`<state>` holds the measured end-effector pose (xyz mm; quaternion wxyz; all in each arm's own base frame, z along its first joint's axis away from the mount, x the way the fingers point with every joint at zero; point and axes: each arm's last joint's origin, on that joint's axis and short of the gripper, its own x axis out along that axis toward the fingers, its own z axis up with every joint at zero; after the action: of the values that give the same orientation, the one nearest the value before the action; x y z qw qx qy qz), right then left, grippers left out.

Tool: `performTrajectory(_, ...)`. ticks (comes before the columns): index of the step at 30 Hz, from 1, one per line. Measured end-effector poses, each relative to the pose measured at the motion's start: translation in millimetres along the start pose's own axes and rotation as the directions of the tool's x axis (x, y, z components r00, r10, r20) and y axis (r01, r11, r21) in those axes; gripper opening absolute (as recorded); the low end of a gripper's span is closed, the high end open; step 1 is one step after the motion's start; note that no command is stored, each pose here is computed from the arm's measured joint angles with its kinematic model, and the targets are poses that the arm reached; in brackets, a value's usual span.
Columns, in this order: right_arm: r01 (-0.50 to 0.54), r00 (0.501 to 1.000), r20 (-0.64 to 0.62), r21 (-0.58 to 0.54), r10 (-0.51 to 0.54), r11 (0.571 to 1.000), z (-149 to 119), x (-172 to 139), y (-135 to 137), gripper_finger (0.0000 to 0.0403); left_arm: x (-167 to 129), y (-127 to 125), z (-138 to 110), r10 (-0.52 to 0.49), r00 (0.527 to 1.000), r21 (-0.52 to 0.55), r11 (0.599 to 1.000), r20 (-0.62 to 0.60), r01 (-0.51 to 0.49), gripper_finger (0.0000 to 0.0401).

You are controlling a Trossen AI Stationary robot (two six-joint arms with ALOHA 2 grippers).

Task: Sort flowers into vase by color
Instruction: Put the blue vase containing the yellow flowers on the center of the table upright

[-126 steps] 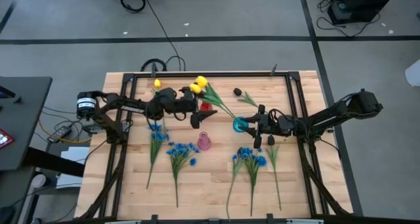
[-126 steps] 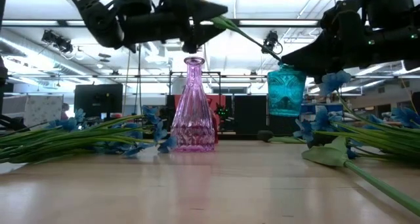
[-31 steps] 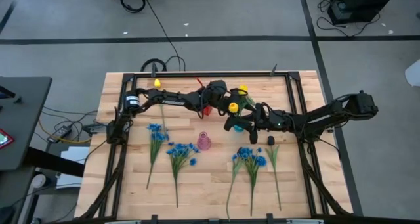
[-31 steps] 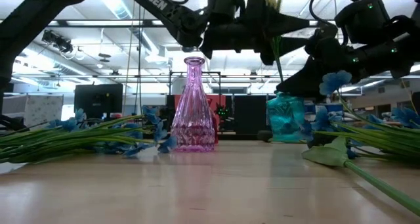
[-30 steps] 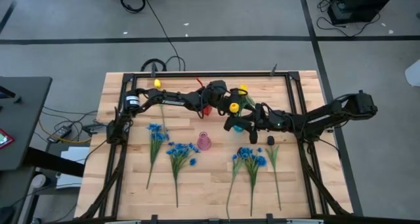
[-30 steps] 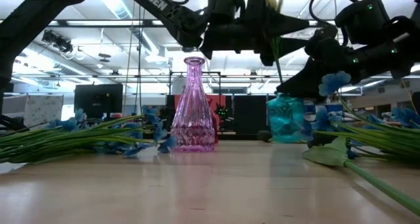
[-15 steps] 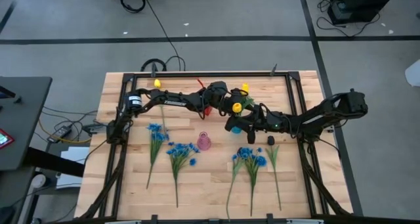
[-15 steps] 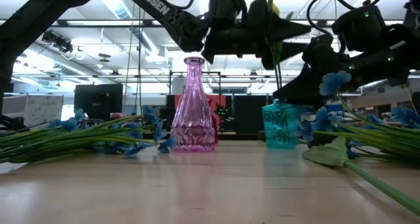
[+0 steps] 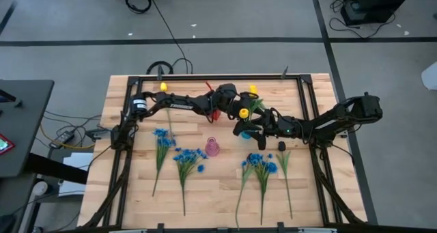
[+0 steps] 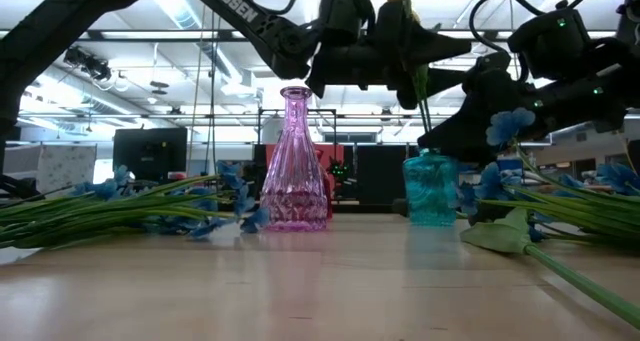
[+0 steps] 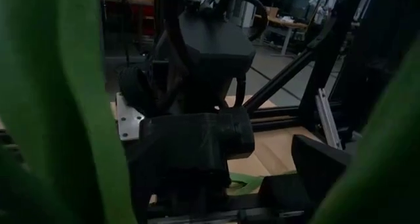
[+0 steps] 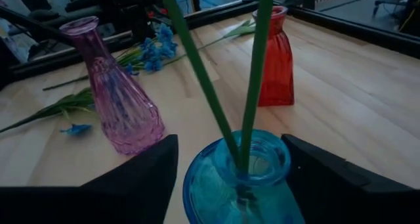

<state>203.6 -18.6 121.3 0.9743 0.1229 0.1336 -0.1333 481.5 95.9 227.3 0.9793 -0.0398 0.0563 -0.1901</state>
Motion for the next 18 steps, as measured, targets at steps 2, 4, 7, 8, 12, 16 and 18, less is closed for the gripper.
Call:
performTrajectory(2,0.001,1.0,-0.002,-0.002,-0.001,1.0,0,0,0,0.0291,-2,3,0,0.007,1.0,-0.009,1.0,-0.011,-0.007,0.0357)
performTrajectory(4,0.001,1.0,-0.004,-0.003,-0.001,1.0,0,0,0,0.0298,-5,6,-3,0.016,0.999,-0.028,0.999,-0.037,-0.017,0.0366)
performTrajectory(7,0.001,1.0,-0.004,-0.009,-0.001,1.0,0,0,0,0.0304,-8,10,-8,0.026,0.997,-0.025,0.999,-0.077,-0.028,0.0381)
performTrajectory(8,0.001,1.0,-0.005,-0.009,-0.001,1.0,-1,0,0,0.0306,-8,10,-9,0.027,0.996,-0.016,0.999,-0.084,-0.029,0.0386)
performTrajectory(12,0.002,1.0,-0.006,-0.009,-0.002,1.0,-1,0,0,0.031,-9,11,-9,0.021,0.996,-0.009,1.0,-0.084,-0.021,0.0398)
performTrajectory(16,0.003,1.0,-0.003,-0.009,-0.003,1.0,0,0,0,0.031,-12,14,-7,0.028,0.996,0.012,1.0,-0.084,-0.027,0.0399)
performTrajectory(18,0.002,1.0,-0.001,-0.015,-0.002,1.0,0,-1,0,0.031,-16,15,-2,0.033,0.996,0.015,0.999,-0.085,-0.032,0.0398)
